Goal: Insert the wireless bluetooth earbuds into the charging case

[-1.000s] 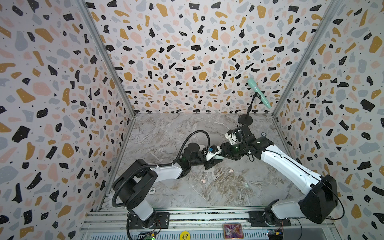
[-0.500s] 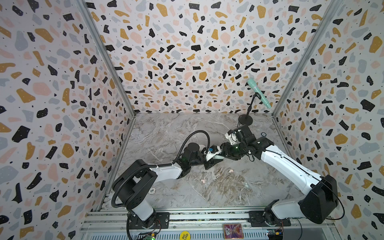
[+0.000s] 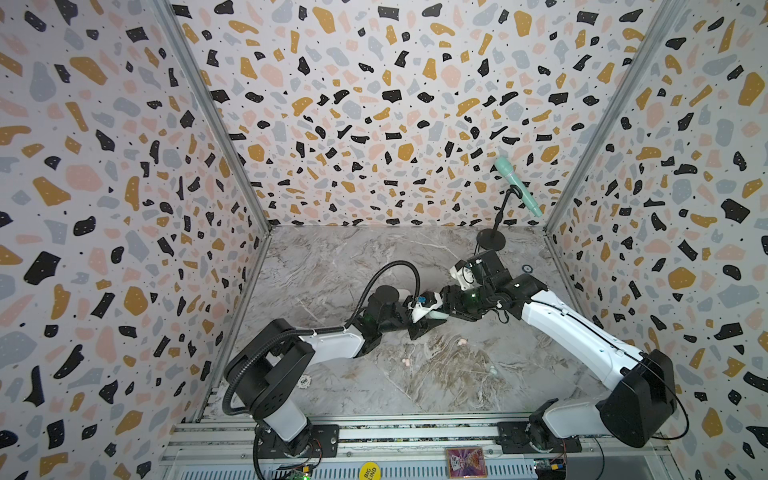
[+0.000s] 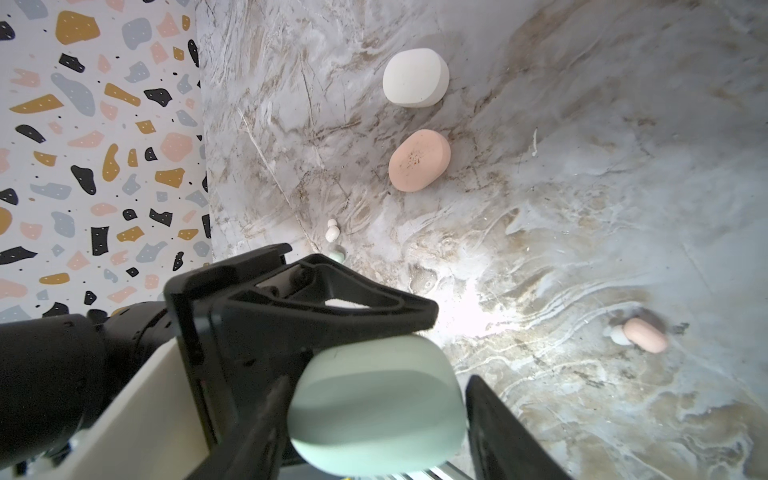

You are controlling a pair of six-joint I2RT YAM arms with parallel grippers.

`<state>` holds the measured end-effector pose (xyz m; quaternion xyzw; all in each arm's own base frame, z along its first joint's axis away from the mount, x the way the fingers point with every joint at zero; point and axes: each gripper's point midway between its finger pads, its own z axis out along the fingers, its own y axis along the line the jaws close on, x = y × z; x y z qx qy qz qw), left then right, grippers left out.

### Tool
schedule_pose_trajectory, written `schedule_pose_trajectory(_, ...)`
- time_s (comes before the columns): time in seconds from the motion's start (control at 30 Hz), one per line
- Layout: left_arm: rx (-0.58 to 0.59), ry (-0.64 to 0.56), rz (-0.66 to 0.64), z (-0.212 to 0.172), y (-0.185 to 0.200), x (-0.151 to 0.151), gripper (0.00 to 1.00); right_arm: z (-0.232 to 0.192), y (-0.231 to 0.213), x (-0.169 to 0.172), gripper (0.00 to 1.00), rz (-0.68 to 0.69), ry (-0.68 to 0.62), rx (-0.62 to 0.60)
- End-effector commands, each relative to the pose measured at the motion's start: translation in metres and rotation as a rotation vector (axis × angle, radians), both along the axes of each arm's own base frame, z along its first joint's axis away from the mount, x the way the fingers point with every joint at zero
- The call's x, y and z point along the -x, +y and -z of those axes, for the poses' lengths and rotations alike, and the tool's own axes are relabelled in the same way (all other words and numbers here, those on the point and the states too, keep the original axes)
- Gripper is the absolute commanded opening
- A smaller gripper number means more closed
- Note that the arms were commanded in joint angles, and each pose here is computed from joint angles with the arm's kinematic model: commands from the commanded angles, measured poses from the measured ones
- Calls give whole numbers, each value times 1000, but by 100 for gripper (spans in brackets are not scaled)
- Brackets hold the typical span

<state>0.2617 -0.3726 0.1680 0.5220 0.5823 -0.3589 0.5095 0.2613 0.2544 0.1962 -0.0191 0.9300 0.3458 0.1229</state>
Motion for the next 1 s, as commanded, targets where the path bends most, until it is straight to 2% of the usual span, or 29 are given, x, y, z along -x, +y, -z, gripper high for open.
schedule_pose_trajectory(0.0,75,-41,43,-25,-4,11,36,-12,-8,1,76,16,-28,-12)
schedule_pose_trajectory(0.17,100,3,50,-26,-2,16,36,-19,-21,1,91,38,-37,-25)
schedule_pose_trajectory(0.3,140,54,53,-29,0,20,35,-23,-39,0,99,61,-46,-24)
schedule_pose_trajectory(0.5,226,125,62,-44,7,31,35,-32,-65,-3,99,-4,-137,57)
schedule_pose_trajectory(0.6,269,149,76,-55,12,36,36,-43,-64,-3,99,-83,-220,90)
schedule_pose_trajectory(0.8,367,187,117,-85,23,42,37,-76,-56,-7,99,-210,-468,171)
schedule_pose_trajectory(0.97,387,207,131,-87,27,45,37,-102,-37,-1,99,-322,-673,179)
